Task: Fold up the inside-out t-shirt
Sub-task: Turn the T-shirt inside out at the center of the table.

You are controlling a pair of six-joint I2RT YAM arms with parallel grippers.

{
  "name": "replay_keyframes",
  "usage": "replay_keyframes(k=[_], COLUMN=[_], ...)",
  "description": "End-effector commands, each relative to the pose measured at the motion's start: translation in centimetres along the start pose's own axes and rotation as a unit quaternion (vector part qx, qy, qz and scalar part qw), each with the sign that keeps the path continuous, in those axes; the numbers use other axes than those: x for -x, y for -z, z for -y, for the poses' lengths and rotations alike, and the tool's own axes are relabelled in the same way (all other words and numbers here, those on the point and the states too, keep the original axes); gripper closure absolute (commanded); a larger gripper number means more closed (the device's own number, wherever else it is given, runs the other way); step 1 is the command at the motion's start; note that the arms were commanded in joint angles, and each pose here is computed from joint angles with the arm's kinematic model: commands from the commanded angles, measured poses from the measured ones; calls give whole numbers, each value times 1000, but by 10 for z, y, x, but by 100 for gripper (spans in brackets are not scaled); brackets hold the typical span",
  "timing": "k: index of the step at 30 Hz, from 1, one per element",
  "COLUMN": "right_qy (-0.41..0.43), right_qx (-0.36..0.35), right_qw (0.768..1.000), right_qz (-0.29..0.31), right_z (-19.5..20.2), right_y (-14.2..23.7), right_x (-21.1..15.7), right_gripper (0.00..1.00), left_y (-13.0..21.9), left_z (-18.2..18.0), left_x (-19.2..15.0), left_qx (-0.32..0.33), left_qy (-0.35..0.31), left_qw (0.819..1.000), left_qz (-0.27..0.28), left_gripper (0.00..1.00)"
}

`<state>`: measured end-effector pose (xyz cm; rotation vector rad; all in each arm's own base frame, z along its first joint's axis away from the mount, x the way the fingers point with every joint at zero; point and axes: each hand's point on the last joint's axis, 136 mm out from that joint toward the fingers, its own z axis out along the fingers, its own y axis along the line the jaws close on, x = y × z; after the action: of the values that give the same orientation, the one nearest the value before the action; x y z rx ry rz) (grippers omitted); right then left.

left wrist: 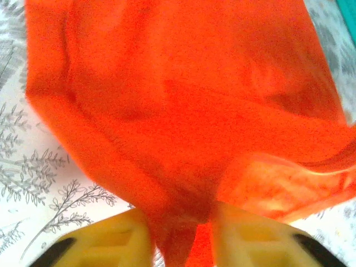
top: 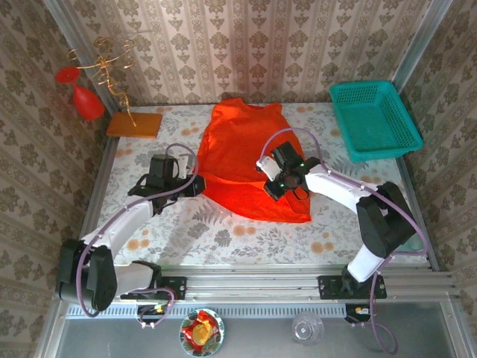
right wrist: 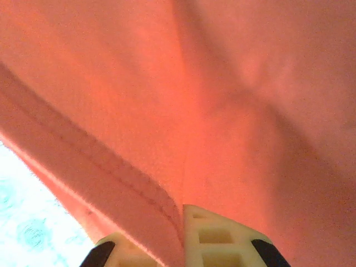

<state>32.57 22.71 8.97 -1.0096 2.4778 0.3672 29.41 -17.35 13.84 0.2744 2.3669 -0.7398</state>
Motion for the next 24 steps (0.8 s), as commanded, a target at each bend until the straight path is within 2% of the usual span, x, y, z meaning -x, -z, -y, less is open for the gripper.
replay_keyframes(k=[1, 4, 9, 11, 15, 19, 24], right_qy=[18, 4, -25, -48, -78, -94, -101], right_qx=[45, 73, 113, 128, 145, 154, 157], right_qw=[999, 997, 993, 990, 986, 983, 982], right_qz=[-2, 7, 17, 21, 26, 31, 32], right_z=[-19, -25, -38, -41, -45, -47, -48], right_y=[30, 46, 64, 68, 73, 76, 78], right_x=[7, 16, 31, 37, 48, 52, 53], right_gripper=[100, 100, 100, 100, 100, 100, 100], left_y=[19, 31, 24, 12, -16, -38, -58], left_z=[34, 73, 131, 146, 149, 144, 139], left_x=[15, 25, 21, 15, 11, 11, 17], left_qx=[-24, -58, -137, -147, -123, -84, -38], left_qy=[-109, -206, -320, -357, -374, -378, -384], left_qw=[993, 975, 935, 920, 916, 914, 912], left_qz=[40, 62, 75, 69, 79, 120, 137], left_gripper=[47, 34, 27, 26, 22, 14, 13])
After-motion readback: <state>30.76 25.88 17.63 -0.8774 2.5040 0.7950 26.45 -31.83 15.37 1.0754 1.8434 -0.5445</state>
